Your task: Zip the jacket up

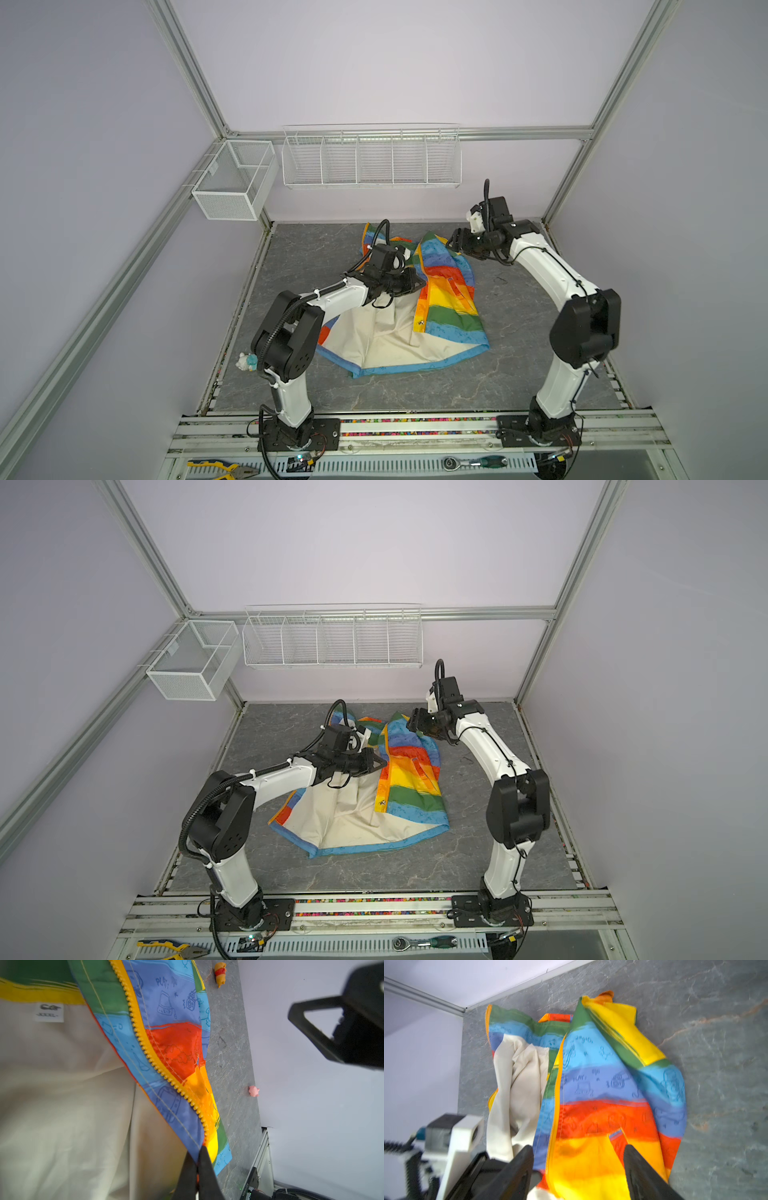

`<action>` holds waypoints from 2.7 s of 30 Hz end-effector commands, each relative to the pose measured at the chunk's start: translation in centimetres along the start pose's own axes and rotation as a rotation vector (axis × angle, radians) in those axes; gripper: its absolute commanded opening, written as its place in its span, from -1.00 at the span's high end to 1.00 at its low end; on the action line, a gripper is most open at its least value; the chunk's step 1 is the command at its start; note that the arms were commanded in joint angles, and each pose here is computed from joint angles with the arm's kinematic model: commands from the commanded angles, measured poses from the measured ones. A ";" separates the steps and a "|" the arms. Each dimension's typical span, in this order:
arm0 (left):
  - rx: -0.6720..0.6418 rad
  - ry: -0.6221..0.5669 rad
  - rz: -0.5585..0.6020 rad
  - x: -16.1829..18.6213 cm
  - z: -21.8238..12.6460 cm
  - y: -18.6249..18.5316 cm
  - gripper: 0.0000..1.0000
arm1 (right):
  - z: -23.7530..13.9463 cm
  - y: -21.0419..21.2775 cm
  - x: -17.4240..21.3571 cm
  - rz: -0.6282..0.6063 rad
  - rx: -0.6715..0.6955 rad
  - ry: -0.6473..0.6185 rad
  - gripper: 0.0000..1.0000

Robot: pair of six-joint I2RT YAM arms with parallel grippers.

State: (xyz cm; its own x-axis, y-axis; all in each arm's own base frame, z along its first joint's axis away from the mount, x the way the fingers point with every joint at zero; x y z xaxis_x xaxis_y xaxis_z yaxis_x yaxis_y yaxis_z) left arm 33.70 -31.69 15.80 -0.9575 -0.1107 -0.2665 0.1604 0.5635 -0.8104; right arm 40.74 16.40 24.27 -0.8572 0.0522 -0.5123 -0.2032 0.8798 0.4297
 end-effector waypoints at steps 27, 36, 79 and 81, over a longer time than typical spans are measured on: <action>-0.004 0.285 0.079 9.8 3.7 5.7 0.21 | -1.8 1.1 9.6 -0.049 -0.027 0.072 -0.41; 0.098 0.289 0.029 10.1 4.6 4.9 0.28 | -1.1 0.7 10.4 -0.038 -0.012 0.095 -0.37; 0.140 0.200 0.064 8.7 2.9 1.1 0.38 | 6.1 1.6 14.2 0.004 0.003 0.292 0.85; 0.134 0.197 0.064 8.7 3.0 1.4 0.21 | 5.6 1.9 13.8 0.003 -0.009 0.277 0.85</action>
State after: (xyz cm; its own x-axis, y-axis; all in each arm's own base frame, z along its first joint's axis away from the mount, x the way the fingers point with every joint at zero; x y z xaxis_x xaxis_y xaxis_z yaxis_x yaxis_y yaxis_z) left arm 26.54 -34.34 9.90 -0.9784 0.0883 -0.1872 0.2066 0.4661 -0.8603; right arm 30.68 20.88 11.01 -0.9691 -0.0972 -0.2267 -0.1829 0.8998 0.3961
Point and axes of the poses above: each gripper's point midway between its finger pads, its own z axis out along the fingers, its own y axis along the line the jaws close on, x = y × z, the point moved 5 cm from there along -z, back along the fingers, and after that the axes turned 8 degrees about -z, right-handed, at the moved point
